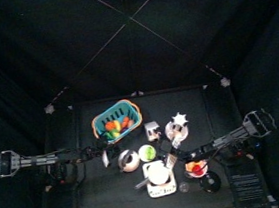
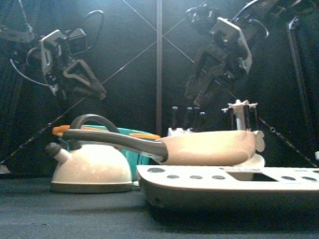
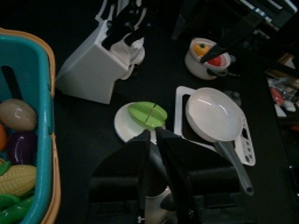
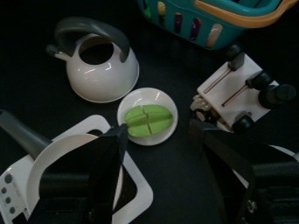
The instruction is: Grab carrot
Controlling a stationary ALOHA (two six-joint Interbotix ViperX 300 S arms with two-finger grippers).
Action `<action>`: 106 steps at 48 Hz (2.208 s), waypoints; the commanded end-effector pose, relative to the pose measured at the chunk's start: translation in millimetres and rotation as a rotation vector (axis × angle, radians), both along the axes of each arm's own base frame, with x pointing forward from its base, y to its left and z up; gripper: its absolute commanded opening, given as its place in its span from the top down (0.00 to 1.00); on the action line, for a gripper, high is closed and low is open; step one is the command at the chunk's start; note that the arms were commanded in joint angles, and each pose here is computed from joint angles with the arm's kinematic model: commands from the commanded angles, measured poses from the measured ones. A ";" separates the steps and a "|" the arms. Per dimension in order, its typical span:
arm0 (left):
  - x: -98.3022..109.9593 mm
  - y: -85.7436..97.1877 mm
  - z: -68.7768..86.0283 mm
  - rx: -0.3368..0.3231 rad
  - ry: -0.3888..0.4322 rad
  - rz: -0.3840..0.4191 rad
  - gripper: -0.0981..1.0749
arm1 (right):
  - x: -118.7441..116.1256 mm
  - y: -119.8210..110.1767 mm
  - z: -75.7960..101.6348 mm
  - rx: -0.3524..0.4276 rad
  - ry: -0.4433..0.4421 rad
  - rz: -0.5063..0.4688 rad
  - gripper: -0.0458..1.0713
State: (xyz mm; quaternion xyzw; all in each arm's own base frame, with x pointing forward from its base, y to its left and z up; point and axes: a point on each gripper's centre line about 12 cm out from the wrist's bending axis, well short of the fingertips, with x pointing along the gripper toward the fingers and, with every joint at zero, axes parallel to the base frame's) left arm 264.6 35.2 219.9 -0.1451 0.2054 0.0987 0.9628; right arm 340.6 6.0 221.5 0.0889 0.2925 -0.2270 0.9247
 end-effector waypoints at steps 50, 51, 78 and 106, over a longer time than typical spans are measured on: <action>71.3 188.0 -25.4 -0.130 0.400 0.351 0.16 | -43.3 -43.9 -2.9 -0.086 -0.070 -0.012 0.15; 72.8 189.6 -28.9 -0.134 0.412 0.350 0.16 | -43.8 -44.4 -3.5 -0.084 -0.068 -0.015 0.15; 81.2 200.2 -62.3 -0.147 0.555 0.319 0.16 | -43.8 -44.3 -9.0 -0.080 -0.051 -0.017 0.15; 90.7 173.9 -65.6 -0.125 0.624 0.231 0.16 | -41.1 -45.5 -12.3 -0.081 -0.039 -0.021 0.15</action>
